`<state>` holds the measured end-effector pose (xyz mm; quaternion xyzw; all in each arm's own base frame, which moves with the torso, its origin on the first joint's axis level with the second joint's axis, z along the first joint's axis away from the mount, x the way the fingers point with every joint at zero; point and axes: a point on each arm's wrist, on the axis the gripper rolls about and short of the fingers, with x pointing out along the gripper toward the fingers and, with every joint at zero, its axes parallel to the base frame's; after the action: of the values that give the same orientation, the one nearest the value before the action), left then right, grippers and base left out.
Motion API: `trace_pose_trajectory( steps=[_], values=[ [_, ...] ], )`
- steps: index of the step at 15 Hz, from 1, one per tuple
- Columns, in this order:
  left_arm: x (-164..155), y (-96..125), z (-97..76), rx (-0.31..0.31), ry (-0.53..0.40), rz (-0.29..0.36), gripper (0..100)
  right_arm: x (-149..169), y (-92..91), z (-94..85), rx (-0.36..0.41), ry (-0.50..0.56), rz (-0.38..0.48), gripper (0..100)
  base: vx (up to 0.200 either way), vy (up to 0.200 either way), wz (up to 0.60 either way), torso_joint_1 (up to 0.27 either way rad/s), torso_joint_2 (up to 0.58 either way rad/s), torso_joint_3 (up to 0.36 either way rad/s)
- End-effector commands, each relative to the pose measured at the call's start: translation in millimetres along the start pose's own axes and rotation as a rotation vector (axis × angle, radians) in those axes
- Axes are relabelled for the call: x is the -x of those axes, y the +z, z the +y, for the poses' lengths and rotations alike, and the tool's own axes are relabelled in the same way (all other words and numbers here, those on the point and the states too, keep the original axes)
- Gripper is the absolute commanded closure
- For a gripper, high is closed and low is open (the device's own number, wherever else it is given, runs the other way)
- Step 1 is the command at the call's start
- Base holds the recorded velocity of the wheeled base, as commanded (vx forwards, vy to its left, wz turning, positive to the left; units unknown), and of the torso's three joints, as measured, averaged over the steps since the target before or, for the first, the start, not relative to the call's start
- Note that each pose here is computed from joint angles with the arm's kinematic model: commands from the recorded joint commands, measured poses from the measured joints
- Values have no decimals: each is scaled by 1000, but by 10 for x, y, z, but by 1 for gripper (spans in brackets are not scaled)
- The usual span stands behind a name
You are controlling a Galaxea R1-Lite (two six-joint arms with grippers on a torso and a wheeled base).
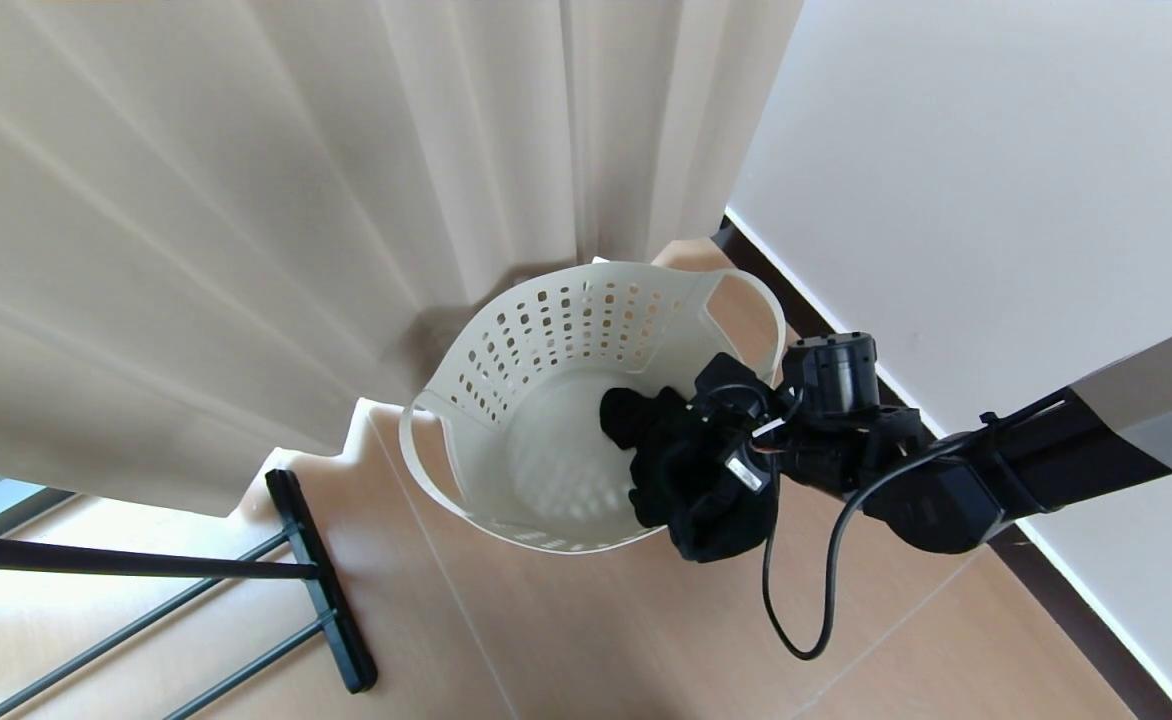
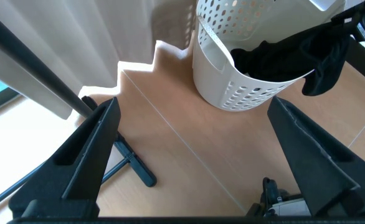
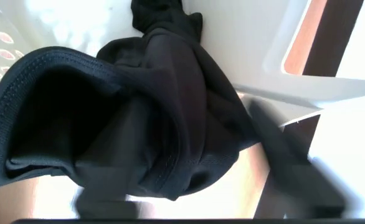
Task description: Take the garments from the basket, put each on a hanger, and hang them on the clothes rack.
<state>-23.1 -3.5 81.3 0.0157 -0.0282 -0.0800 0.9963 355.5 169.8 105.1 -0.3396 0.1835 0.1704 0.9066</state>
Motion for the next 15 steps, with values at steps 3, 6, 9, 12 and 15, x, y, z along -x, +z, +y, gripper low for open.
trace_pose_trajectory(
  steps=[3,6,9,12,15],
  values=[
    [0,1,0,-1,0,-1,0,22,26,-13,-21,-2,-11,100,0,0,0,0,0,0],
    [0,1,0,-1,0,-1,0,168,92,-33,-44,1,-41,100,0,0,0,0,0,0],
    [0,1,0,-1,0,-1,0,570,227,-69,-93,7,-116,100,0,0,0,0,0,0],
    [0,1,0,-1,0,-1,0,981,226,-99,-153,0,-190,100,0,0,0,0,0,0],
    [0,1,0,-1,0,-1,0,1702,378,19,-188,55,-361,100,0,0,0,0,0,0]
  ],
)
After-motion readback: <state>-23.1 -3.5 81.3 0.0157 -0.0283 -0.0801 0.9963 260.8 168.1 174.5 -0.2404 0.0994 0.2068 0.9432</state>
